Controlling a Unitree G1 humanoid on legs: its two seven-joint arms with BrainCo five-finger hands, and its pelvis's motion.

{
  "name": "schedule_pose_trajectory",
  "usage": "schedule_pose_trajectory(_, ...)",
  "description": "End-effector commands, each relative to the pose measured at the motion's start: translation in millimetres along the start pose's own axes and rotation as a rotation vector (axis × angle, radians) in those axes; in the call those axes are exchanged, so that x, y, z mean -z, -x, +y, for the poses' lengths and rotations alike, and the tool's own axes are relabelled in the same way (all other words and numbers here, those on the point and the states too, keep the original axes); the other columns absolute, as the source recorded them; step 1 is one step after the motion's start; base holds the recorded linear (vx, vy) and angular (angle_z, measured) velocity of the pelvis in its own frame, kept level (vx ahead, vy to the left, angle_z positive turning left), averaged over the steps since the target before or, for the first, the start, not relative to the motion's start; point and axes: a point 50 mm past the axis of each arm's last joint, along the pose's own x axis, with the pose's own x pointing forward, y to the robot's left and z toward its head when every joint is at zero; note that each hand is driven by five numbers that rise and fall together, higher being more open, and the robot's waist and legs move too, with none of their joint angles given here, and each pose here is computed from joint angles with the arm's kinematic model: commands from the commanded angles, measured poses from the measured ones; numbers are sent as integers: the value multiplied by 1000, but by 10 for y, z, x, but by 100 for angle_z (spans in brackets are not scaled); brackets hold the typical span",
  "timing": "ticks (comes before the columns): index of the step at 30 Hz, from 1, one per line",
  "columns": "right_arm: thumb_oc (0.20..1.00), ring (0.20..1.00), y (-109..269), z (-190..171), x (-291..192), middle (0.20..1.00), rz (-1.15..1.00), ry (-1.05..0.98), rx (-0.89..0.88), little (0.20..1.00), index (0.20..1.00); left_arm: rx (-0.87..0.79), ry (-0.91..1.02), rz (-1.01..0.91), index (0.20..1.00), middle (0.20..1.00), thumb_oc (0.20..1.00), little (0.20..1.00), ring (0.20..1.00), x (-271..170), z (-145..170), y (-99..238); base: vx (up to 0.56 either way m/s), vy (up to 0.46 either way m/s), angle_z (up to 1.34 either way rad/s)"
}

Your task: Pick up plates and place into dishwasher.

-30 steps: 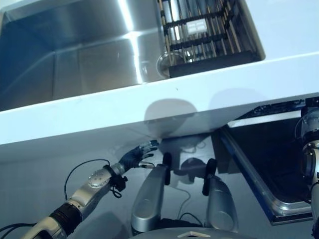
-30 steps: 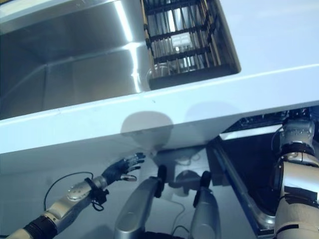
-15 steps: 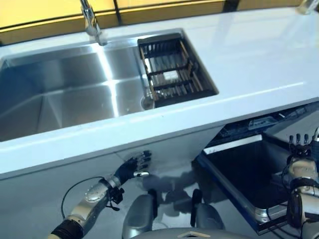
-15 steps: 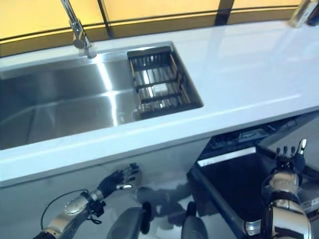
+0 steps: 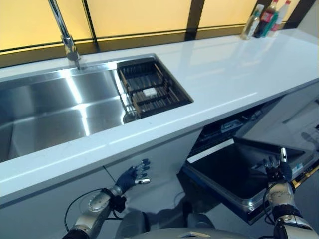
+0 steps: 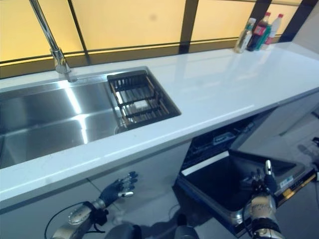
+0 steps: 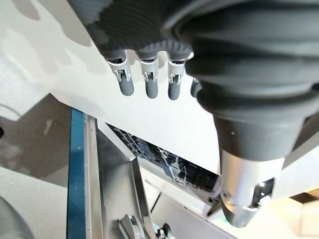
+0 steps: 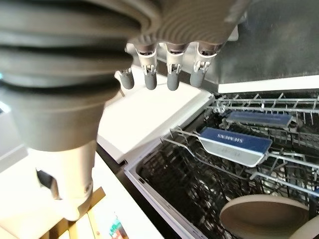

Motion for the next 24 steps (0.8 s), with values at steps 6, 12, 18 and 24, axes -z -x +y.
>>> schedule_pose_trajectory(6, 1000, 1000, -14, 408, -80, 1000, -43, 87, -171, 1000, 1000, -35, -2, -86, 1000, 1000, 1000, 1000, 1000, -88, -8, -4, -123, 112, -85)
schedule_pose_trajectory(12, 1000, 1000, -10, 385, -11, 1000, -16, 123, -139, 1000, 1000, -40, -25, -77, 1000, 1000, 1000, 1000, 1000, -60, -9, -11, 18, -126, -72)
schedule_pose_trajectory(18, 1000, 1000, 4, 441, 100, 1000, 9, 174, -122, 1000, 1000, -42, -20, -99, 1000, 1000, 1000, 1000, 1000, -91, 20, 16, 51, -141, -22)
schedule_pose_trajectory(24, 1000, 1000, -127, 551, -61, 1000, -71, 97, -110, 1000, 1000, -13, -80, -181, 1000, 1000, 1000, 1000, 1000, -395, 124, -73, -114, -179, 36)
